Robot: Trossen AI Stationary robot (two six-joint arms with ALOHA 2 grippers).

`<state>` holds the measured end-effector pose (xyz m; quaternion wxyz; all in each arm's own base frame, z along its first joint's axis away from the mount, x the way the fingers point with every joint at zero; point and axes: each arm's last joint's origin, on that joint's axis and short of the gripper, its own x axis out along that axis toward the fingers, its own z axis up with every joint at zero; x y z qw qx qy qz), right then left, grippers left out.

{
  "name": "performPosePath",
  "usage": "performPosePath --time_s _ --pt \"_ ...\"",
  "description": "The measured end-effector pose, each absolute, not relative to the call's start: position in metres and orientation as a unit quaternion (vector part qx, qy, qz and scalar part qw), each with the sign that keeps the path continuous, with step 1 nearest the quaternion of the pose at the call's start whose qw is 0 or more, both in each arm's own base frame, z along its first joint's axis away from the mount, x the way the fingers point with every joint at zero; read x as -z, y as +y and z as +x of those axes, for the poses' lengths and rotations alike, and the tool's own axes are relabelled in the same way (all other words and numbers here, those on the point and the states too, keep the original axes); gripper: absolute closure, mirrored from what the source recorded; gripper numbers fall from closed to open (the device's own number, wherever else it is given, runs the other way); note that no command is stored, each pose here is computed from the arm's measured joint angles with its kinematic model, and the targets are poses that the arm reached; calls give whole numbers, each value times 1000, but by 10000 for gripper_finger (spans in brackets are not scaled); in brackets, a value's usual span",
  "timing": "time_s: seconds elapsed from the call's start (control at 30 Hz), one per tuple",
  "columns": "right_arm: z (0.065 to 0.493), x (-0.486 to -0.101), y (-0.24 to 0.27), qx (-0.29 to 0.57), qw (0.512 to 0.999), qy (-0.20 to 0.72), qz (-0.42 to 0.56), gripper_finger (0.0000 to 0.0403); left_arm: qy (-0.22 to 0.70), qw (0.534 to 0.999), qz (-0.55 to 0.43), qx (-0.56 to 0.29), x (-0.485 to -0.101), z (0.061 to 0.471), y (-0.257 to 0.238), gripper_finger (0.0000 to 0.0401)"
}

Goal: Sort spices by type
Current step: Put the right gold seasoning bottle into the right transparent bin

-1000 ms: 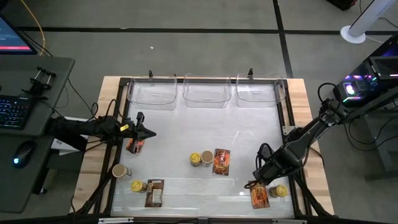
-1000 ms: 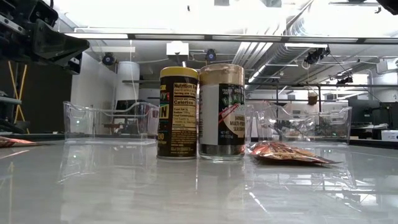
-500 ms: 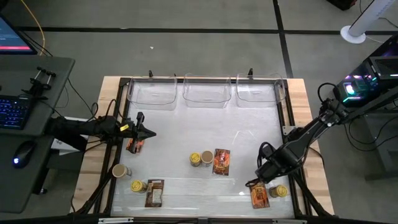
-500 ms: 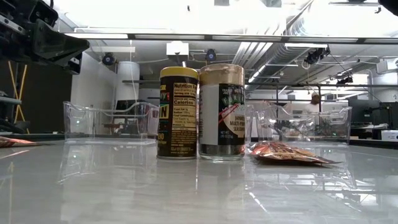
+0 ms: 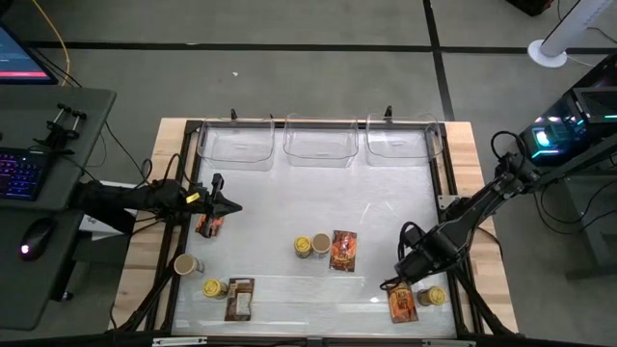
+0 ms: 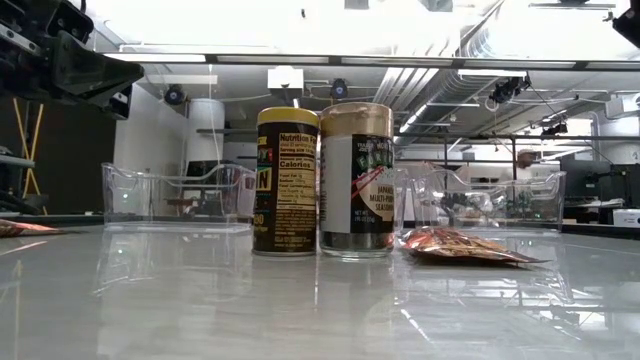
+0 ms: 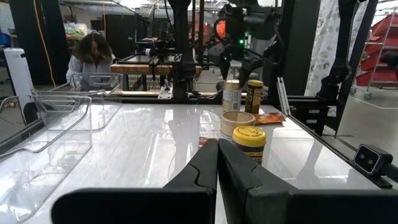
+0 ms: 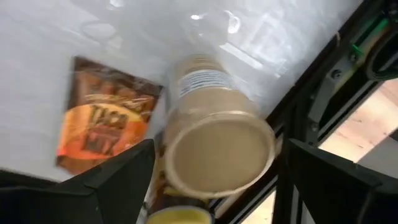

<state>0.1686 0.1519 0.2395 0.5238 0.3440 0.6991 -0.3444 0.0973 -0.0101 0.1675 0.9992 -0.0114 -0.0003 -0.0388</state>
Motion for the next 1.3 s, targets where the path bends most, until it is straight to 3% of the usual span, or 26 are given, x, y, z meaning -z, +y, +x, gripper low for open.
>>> performPosePath --time_s 0.47,0.57,0.67,0.87,1.0,1.1,1.3 --pt "165 -205 150 331 523 701 355 52 -1 999 -11 39 -168 97 -10 400" --pt "166 -205 150 327 527 702 350 74 0 999 -11 39 -167 97 -10 400" --pt "168 -212 152 314 533 704 349 122 0 999 -11 39 -168 97 -10 400" --pt "176 -246 151 297 550 704 338 131 0 999 -11 39 -167 97 -10 400" --pt "197 -280 136 319 611 633 353 130 0 999 -11 39 -168 97 -10 400" --pt "215 -305 108 357 654 565 354 130 0 999 -11 39 -168 97 -10 400" --pt "226 -347 17 486 679 453 313 131 0 999 -11 39 -167 97 -10 400"
